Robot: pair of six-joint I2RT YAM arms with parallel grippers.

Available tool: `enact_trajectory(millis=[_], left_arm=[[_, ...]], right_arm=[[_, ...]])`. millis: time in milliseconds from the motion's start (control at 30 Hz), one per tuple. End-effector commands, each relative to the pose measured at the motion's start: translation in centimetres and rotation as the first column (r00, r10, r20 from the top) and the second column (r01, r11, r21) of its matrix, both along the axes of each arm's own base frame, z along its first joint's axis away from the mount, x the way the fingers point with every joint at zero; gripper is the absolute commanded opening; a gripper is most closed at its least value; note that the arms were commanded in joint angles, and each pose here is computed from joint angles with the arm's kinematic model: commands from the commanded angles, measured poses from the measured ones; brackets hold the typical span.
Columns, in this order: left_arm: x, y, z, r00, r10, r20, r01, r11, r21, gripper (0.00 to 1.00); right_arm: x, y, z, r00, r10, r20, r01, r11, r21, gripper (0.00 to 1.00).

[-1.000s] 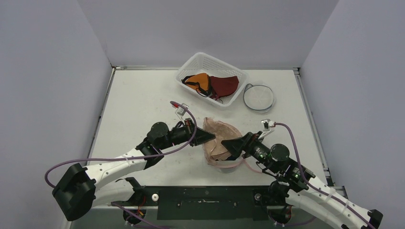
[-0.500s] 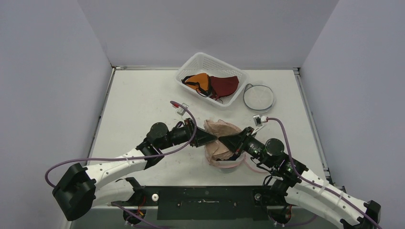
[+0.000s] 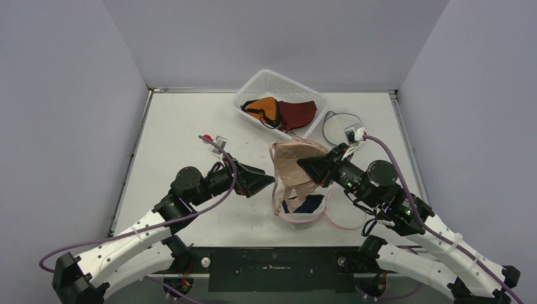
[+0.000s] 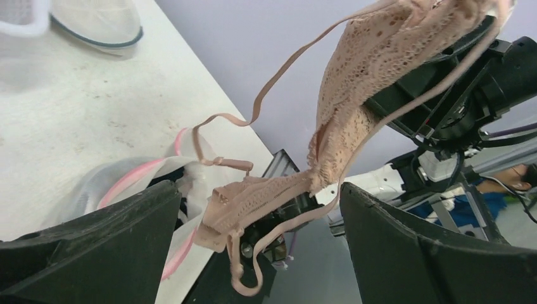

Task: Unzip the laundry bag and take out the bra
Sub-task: Pick up the bra from the laundry bag, then place the bra in the bin.

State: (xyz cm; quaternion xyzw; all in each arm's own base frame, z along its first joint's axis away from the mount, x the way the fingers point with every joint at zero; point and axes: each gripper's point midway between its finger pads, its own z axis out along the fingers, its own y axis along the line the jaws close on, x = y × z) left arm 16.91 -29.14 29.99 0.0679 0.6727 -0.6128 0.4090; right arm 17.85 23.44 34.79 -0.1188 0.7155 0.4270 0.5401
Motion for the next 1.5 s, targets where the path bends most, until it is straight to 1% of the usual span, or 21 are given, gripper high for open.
enact_trajectory(millis=[0, 133, 233, 367, 533, 700, 800, 900, 1100, 1233, 1467], left_arm=[[0.9, 2.1, 0.2, 0.993, 0.114, 0.024, -0.115, 0.993, 0.041, 0.96], [1.6, 5.8, -1.4, 0.958, 0.285, 0.000, -0.284, 0.955, 0.088, 0.96], [2.5, 9.4, -3.2, 0.891, 0.454, -0.024, -0.446, 0.883, 0.143, 0.96], [2.7, 12.8, -4.5, 0.814, 0.579, -0.049, -0.565, 0.809, 0.161, 0.99], [2.3, 14.2, -5.2, 0.788, 0.613, -0.055, -0.599, 0.785, 0.161, 1.00], [2.4, 14.8, -5.6, 0.773, 0.632, -0.045, -0.614, 0.765, 0.192, 1.00], [2.5, 14.8, -5.5, 0.774, 0.632, -0.031, -0.614, 0.763, 0.204, 1.00], [2.6, 14.7, -5.7, 0.775, 0.631, -0.030, -0.613, 0.762, 0.209, 1.00], [2.9, 14.6, -6.6, 0.769, 0.638, -0.033, -0.619, 0.757, 0.209, 1.00], [3.2, 14.2, -7.5, 0.771, 0.636, -0.037, -0.617, 0.760, 0.207, 1.00], [3.4, 14.1, -8.6, 0.765, 0.643, -0.047, -0.616, 0.750, 0.240, 1.00]], right_arm=[[1.5, -0.4, 1.5, 0.996, -0.063, 0.068, 0.065, 0.998, -0.023, 0.05], [4.0, 0.0, 3.6, 0.984, -0.152, 0.088, 0.152, 0.988, 0.006, 0.05], [6.9, 1.5, 4.3, 0.973, -0.216, 0.082, 0.216, 0.976, 0.005, 0.05], [11.7, 3.2, 5.6, 0.955, -0.290, 0.064, 0.289, 0.957, 0.032, 0.05], [18.8, 3.4, 5.8, 0.925, -0.379, 0.016, 0.374, 0.918, 0.130, 0.05], [24.7, 3.3, 5.7, 0.926, -0.375, 0.039, 0.355, 0.902, 0.244, 0.05], [27.2, 3.4, 4.9, 0.932, -0.355, 0.070, 0.324, 0.906, 0.272, 0.05], [30.2, 3.5, 1.6, 0.944, -0.329, 0.014, 0.314, 0.912, 0.262, 0.05], [34.2, 2.5, -5.9, 0.927, -0.366, -0.082, 0.375, 0.910, 0.176, 0.05], [36.2, 2.3, -10.7, 0.907, -0.401, -0.129, 0.413, 0.907, 0.085, 0.05], [38.5, 1.1, -16.4, 0.862, -0.452, -0.231, 0.467, 0.884, 0.014, 0.05]])
